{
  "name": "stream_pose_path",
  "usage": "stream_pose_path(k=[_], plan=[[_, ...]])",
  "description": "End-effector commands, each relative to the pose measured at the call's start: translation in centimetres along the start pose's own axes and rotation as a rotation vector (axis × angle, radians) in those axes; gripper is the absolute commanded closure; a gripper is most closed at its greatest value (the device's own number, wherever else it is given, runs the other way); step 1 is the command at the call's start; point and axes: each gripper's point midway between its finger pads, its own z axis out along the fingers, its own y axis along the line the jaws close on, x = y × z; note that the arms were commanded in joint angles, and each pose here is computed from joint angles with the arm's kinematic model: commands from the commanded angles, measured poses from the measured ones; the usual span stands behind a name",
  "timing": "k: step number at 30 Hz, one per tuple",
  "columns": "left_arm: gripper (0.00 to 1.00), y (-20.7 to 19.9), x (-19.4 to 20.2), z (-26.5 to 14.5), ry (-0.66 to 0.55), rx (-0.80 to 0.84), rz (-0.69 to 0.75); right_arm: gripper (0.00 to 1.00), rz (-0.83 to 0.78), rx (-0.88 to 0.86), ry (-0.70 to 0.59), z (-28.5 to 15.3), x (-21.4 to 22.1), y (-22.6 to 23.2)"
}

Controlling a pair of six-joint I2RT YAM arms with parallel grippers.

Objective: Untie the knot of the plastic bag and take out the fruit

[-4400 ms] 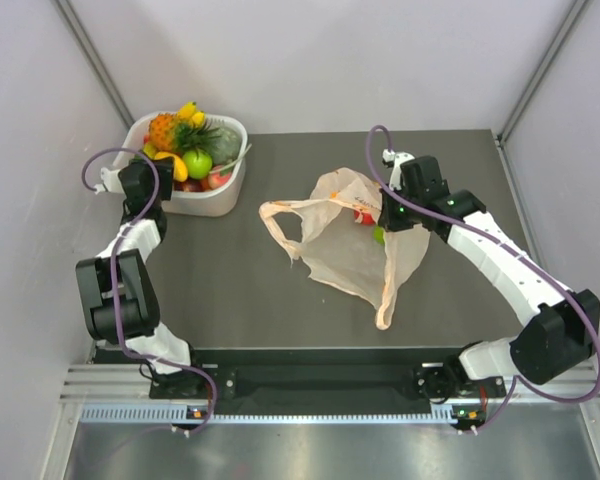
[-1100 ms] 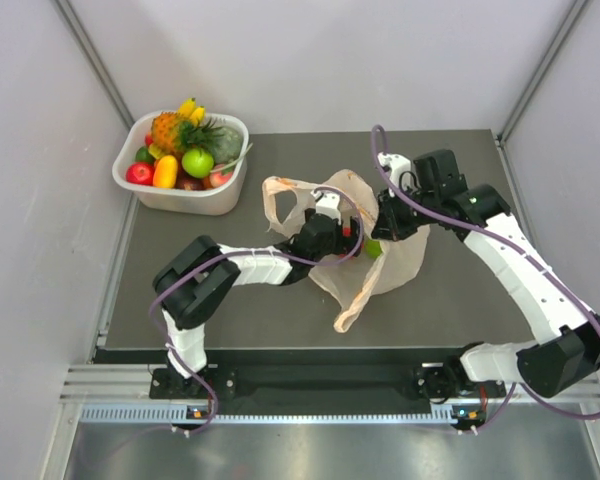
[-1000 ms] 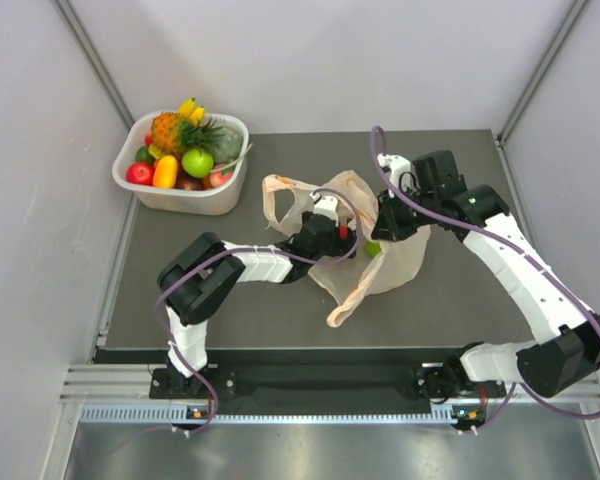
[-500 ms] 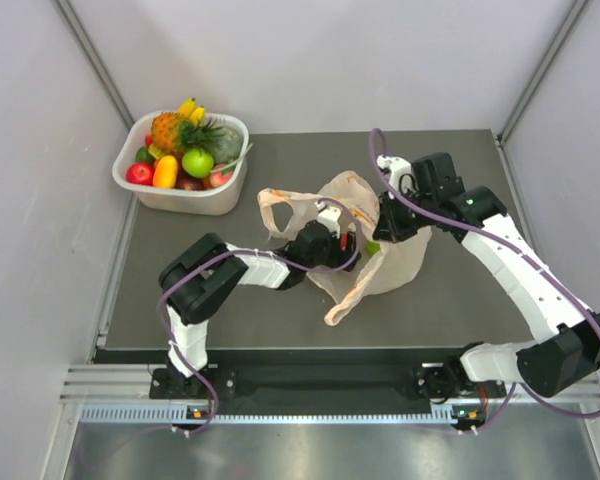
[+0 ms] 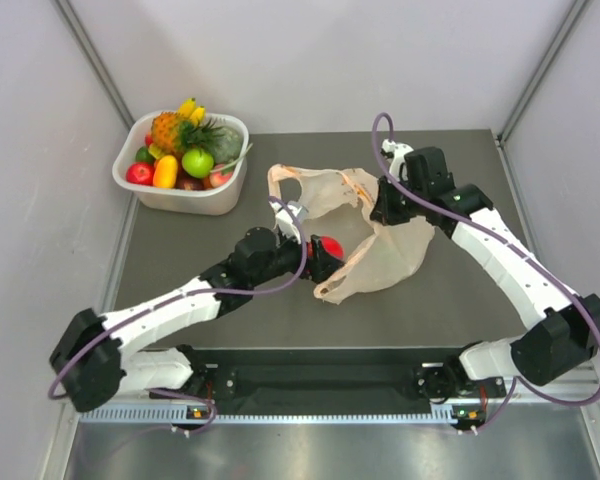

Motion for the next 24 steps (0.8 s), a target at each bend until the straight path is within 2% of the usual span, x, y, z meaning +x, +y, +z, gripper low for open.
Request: stream_pose_path(k=[1, 3, 5, 7, 8, 11, 13, 14, 19, 22, 24], plan=[[1.0, -1.7, -1.8, -3.5, -0.007, 0.011, -0.03, 1.0, 0.028, -0.006, -0.098, 0.8, -2.9, 0.5], [1.0, -1.8, -5.4, -5.8, -0.112, -0.047, -0.013, 1.0, 0.027, -0.01, -0.092, 1.2, -2.8, 0.5], [1.0, -0.1, -9.4, -7.6, -0.207, -0.176, 0.029, 1.0, 0.018, -0.015, -0.08, 1.4, -2.5, 0.5], [1.0, 1.8, -11.9, -8.3, -0.233, -0.25, 0.038, 1.0, 0.011, -0.015, -0.082, 1.5, -2.5, 0.4], [1.0, 1.5, -12.3, -8.3, -0.198, -0.197, 0.03, 1.0, 0.007, -0.013, -0.082, 1.5, -2.5, 0.4], [1.0, 6.7, -18.5, -10.3, -0.3, -0.262, -0.045, 1.0, -0.008, -0.013, -0.09, 1.2, -2.5, 0.3], [1.0, 10.1, -19.9, -10.2, -0.313, -0.342, -0.066, 1.0, -0.016, -0.014, -0.089, 1.2, -2.2, 0.3], [1.0, 12.3, -21.9, -10.8, -0.363, -0.375, -0.086, 1.0, -0.017, -0.019, -0.091, 1.1, -2.1, 0.4], [1.0, 18.7, -26.4, -12.7, -0.531, -0.49, -0.138, 1.0, -0.023, -0.039, -0.096, 1.0, -1.7, 0.6], [1.0, 22.0, -27.8, -12.1, -0.521, -0.542, -0.141, 1.0, -0.029, -0.05, -0.1, 0.9, -1.6, 0.8], [1.0, 24.6, -26.8, -11.1, -0.482, -0.569, -0.177, 1.0, -0.033, -0.046, -0.102, 0.8, -1.5, 0.6]])
